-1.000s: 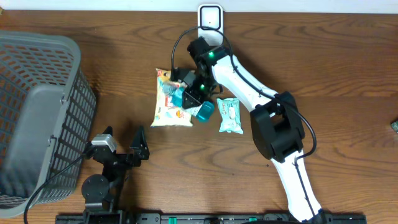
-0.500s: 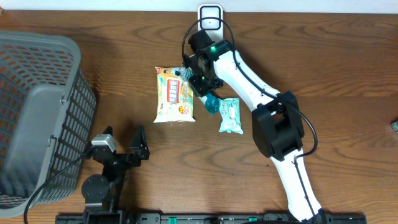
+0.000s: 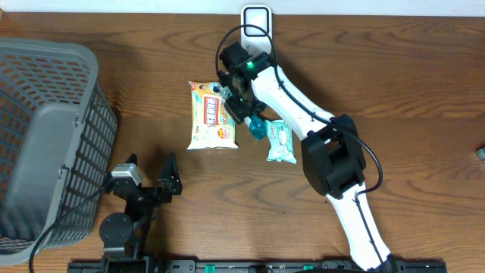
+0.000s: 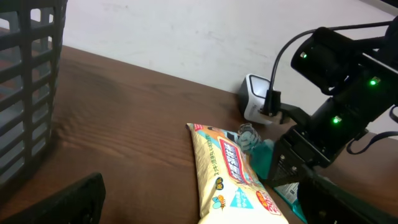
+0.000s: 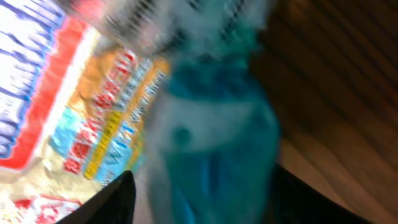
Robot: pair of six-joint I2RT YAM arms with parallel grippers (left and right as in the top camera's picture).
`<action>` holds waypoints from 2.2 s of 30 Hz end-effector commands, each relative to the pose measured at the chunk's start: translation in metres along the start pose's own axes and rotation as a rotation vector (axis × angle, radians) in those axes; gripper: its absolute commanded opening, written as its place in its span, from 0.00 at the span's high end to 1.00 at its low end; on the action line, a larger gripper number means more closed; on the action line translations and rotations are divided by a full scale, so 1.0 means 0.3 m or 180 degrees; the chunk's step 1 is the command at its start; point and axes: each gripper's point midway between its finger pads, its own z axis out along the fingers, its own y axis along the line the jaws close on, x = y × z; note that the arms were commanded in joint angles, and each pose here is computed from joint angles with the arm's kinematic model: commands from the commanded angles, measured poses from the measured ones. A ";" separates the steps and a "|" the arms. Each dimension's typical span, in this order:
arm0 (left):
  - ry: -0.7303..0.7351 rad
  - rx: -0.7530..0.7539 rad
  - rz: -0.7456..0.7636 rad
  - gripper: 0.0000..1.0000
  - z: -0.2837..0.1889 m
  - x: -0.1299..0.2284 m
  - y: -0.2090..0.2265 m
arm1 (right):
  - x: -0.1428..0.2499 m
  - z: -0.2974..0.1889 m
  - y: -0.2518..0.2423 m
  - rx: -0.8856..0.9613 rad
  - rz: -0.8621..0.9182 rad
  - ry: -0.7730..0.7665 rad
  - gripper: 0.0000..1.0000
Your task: Scan the item barcode
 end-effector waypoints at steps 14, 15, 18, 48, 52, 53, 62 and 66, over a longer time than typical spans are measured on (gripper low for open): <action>0.0133 -0.0014 -0.0028 0.02 0.003 0.047 0.012 | 0.119 -0.067 -0.034 0.0108 0.0342 0.0353 0.19; 0.0133 -0.0014 -0.0028 0.02 0.003 0.047 0.012 | 0.124 -0.050 -0.034 0.0106 0.0332 0.0361 0.20; 0.0133 -0.0014 -0.0028 0.02 0.003 0.047 0.012 | 0.130 -0.003 -0.035 0.0102 0.0224 0.0344 0.30; 0.0133 -0.0014 -0.0028 0.02 0.003 0.047 0.012 | 0.120 -0.237 0.102 -0.1323 -0.0734 -0.0371 0.99; 0.0133 -0.0014 -0.0028 0.02 0.003 0.047 0.012 | 0.133 -0.309 0.106 -0.1653 -0.1026 -0.0576 0.99; 0.0133 -0.0014 -0.0028 0.02 0.003 0.047 0.012 | 0.134 -0.316 0.103 -0.1705 -0.1074 -0.0614 0.99; 0.0133 -0.0014 -0.0028 0.02 0.003 0.047 0.012 | 0.094 -0.156 -0.103 -0.0483 -0.0792 -0.0444 0.99; 0.0133 -0.0014 -0.0028 0.02 0.003 0.047 0.012 | 0.071 -0.088 -0.138 -0.0163 -0.0706 -0.0433 0.99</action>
